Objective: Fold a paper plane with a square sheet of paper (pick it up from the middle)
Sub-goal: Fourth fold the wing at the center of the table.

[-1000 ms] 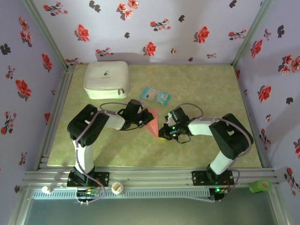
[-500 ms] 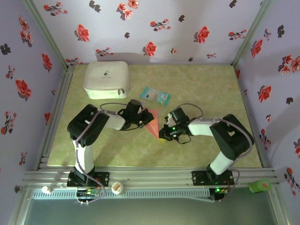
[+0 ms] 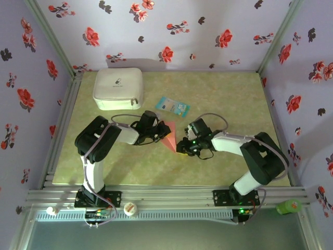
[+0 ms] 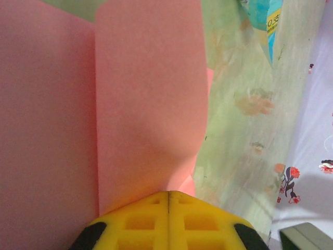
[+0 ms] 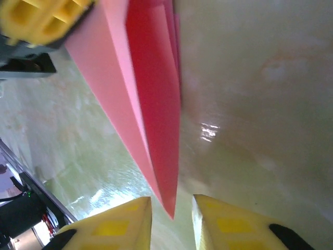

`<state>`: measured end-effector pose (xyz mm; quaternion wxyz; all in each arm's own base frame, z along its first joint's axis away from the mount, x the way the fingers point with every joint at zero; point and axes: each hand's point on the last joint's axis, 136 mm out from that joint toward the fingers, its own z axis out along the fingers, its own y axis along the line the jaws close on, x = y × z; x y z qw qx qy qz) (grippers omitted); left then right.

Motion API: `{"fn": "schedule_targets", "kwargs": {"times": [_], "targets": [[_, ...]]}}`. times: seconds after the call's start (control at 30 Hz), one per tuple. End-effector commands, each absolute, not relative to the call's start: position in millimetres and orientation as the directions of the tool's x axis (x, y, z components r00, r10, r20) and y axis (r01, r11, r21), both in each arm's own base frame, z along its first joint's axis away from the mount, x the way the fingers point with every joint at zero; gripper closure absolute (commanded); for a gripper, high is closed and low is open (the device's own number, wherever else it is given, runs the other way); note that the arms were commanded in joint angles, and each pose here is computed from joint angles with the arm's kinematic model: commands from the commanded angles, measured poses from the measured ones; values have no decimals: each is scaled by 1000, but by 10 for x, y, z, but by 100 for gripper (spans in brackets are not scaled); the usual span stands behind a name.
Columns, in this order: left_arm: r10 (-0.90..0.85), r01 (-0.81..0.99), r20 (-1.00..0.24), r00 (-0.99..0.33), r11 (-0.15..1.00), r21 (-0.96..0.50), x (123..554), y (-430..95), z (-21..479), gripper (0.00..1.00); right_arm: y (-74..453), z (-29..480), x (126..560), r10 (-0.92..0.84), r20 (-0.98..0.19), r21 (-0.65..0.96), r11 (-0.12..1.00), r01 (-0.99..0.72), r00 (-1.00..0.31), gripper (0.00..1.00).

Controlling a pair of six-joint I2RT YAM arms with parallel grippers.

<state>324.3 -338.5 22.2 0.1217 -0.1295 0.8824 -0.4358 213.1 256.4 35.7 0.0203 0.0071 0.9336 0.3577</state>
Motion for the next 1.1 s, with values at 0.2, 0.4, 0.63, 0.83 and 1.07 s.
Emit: {"fn": "schedule_targets", "kwargs": {"times": [0.2, 0.4, 0.63, 0.83, 1.07], "targets": [[-330, -182, -73, -941, 676, -714, 3071, -3191, -177, 99, 2649, 643, 2346, 104, -43, 759, 650, 36, -994, 81], [-327, -180, -72, -942, 677, -714, 3067, -3199, -173, 99, 2910, 688, 2491, 99, -22, 824, 566, 38, -995, 97], [-324, -179, -72, -943, 679, -712, 3063, -3207, -185, 99, 2962, 459, 2531, 94, 10, 794, 604, 65, -995, 96], [-324, -183, -68, -944, 682, -708, 3056, -3201, -198, 99, 2950, 297, 2459, 80, 44, 777, 624, 84, -996, 96], [-326, -186, -66, -943, 681, -708, 3063, -3204, -198, 99, 2873, 152, 2279, 71, 78, 757, 645, 105, -994, 96]]}}
